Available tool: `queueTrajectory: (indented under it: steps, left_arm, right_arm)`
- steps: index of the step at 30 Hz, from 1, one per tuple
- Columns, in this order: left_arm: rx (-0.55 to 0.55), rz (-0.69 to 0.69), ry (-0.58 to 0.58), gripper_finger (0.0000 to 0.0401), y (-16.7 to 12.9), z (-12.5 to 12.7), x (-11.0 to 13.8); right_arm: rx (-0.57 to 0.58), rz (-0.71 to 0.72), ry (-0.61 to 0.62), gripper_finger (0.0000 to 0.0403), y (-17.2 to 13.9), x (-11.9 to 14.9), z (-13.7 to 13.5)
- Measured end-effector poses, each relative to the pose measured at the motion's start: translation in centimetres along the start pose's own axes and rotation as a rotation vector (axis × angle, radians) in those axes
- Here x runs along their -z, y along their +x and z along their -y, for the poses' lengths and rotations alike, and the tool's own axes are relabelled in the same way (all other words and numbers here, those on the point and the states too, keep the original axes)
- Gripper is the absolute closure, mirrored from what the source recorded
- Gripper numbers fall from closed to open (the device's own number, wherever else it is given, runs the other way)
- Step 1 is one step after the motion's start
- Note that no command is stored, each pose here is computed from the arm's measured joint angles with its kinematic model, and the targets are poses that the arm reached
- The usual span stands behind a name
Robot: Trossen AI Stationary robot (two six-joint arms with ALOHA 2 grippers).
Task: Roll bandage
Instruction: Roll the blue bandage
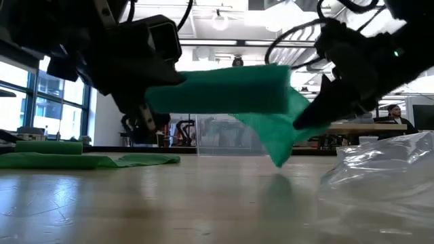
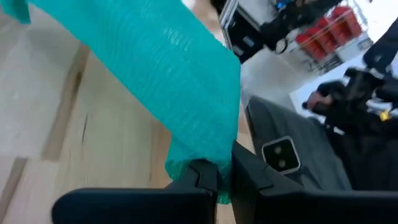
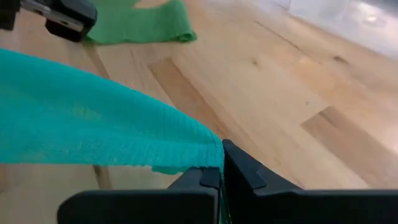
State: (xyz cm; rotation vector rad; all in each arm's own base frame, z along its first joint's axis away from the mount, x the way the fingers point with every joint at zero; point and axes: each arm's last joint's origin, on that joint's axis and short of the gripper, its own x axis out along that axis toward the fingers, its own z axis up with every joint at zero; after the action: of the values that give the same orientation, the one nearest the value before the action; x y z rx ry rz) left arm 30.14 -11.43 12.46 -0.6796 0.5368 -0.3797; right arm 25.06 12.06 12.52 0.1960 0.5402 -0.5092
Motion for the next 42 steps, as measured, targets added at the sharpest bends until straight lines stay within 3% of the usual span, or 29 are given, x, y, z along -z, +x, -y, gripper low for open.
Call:
queueTrajectory:
  steps: [7,15,23,29,37,42]
  left_arm:
    - [0.057,0.132,-0.034,0.0371,0.0,-0.2,-1.4]
    - [0.23,0.3,-0.003,0.03,-1.0,0.9,-2.9]
    - [0.106,0.418,-0.061,0.0224,-2.9,-0.7,-1.1]
    - [0.129,0.607,-0.022,0.0211,-4.7,-0.2,-0.9]
    - [0.204,0.58,-0.05,0.0215,-4.3,1.1,-0.7]
    - [0.29,0.51,-0.081,0.0215,-4.0,2.1,0.0]
  right_arm:
    - [-0.042,0.013,0.007,0.0403,-0.3,0.2,-0.7]
    - [-0.078,0.021,0.014,0.0403,-0.4,0.1,-1.1]
    - [-0.124,0.017,0.045,0.0403,-0.4,-0.1,-1.4]
    - [-0.182,0.024,0.083,0.0403,-0.5,-0.5,-1.9]
    - [-0.231,0.127,0.142,0.0403,-0.4,-1.9,-2.4]
    - [-0.167,0.214,0.233,0.0403,0.2,-3.1,-1.8]
